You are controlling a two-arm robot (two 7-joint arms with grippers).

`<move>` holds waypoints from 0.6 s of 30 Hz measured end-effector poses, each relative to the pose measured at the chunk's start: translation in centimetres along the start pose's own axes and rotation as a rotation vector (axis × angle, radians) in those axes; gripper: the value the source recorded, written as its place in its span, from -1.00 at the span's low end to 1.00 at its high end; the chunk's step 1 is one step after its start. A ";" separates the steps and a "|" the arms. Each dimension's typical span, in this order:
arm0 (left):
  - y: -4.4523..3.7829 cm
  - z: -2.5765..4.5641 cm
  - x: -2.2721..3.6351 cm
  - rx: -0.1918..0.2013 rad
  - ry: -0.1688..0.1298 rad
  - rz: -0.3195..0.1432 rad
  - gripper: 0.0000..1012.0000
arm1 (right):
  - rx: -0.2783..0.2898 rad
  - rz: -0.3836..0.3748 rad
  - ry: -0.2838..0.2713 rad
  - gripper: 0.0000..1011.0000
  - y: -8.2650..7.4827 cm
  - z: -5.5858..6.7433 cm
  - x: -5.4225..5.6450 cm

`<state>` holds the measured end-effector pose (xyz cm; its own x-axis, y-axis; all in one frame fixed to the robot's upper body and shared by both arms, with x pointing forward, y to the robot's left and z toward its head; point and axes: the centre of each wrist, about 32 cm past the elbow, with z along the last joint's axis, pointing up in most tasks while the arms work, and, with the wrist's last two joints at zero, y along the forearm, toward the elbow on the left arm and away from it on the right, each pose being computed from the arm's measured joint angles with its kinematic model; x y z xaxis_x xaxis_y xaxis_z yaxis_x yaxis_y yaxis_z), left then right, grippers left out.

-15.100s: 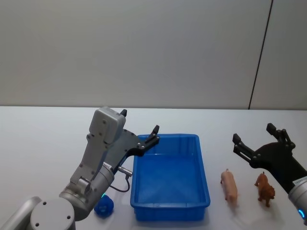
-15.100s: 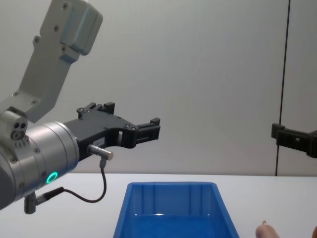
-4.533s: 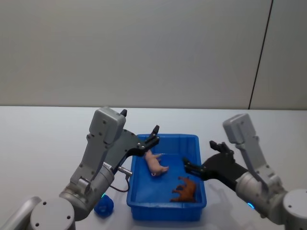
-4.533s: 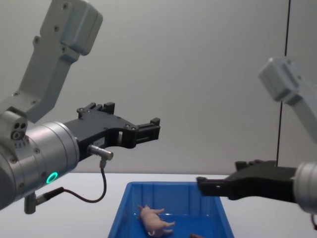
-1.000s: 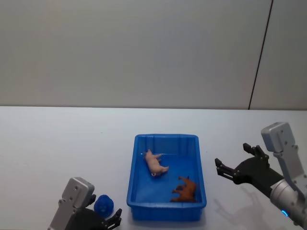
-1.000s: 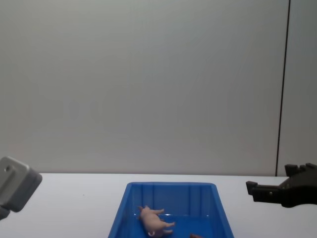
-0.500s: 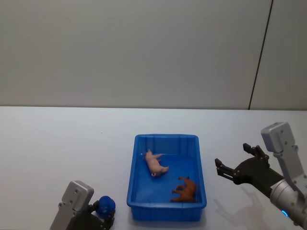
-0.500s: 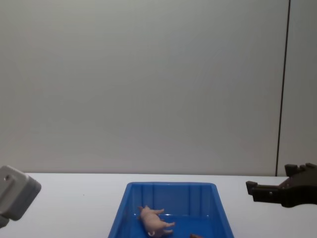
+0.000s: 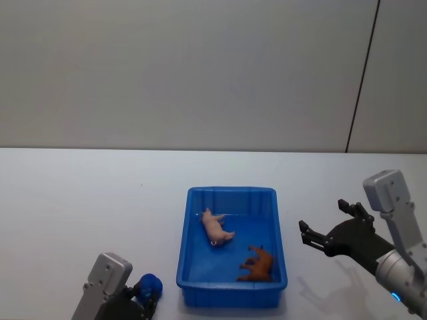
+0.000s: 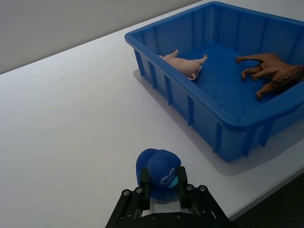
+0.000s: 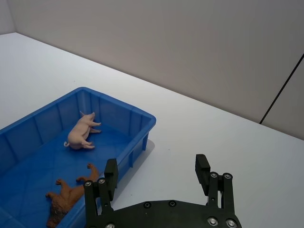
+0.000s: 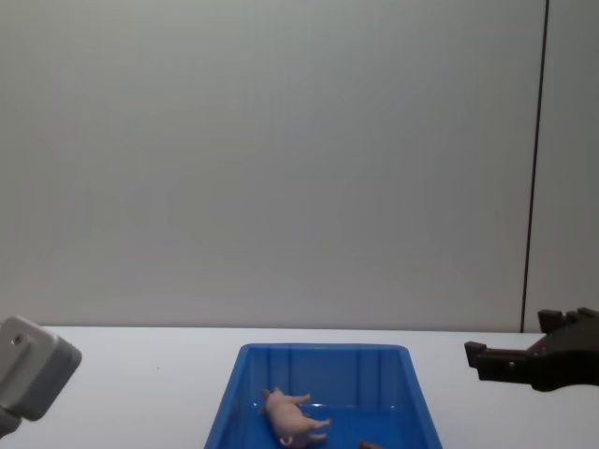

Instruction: Pick up the two dolls from the table and place them into the box.

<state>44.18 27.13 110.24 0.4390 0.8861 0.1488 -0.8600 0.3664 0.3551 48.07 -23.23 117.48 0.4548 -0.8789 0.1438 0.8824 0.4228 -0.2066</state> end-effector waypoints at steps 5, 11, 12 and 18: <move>0.03 0.16 -0.02 -0.007 -0.004 0.000 -0.43 | 0.000 0.000 0.000 0.98 0.0 0.0 0.0; 0.26 1.15 0.33 -0.041 -0.028 0.013 -0.49 | 0.000 0.000 0.000 0.98 0.0 0.0 0.0; 0.31 1.45 0.46 -0.050 -0.035 0.018 -0.51 | 0.000 0.000 0.000 0.98 0.0 0.0 0.0; 0.59 3.07 1.13 -0.097 -0.070 0.041 -0.57 | 0.000 0.000 0.000 0.98 0.0 0.0 0.0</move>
<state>44.97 27.47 113.45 0.4170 0.8803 0.2261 -0.8973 0.3591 0.2567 48.07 -23.23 117.48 0.4548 -0.8789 0.1438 0.8823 0.4228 -0.2066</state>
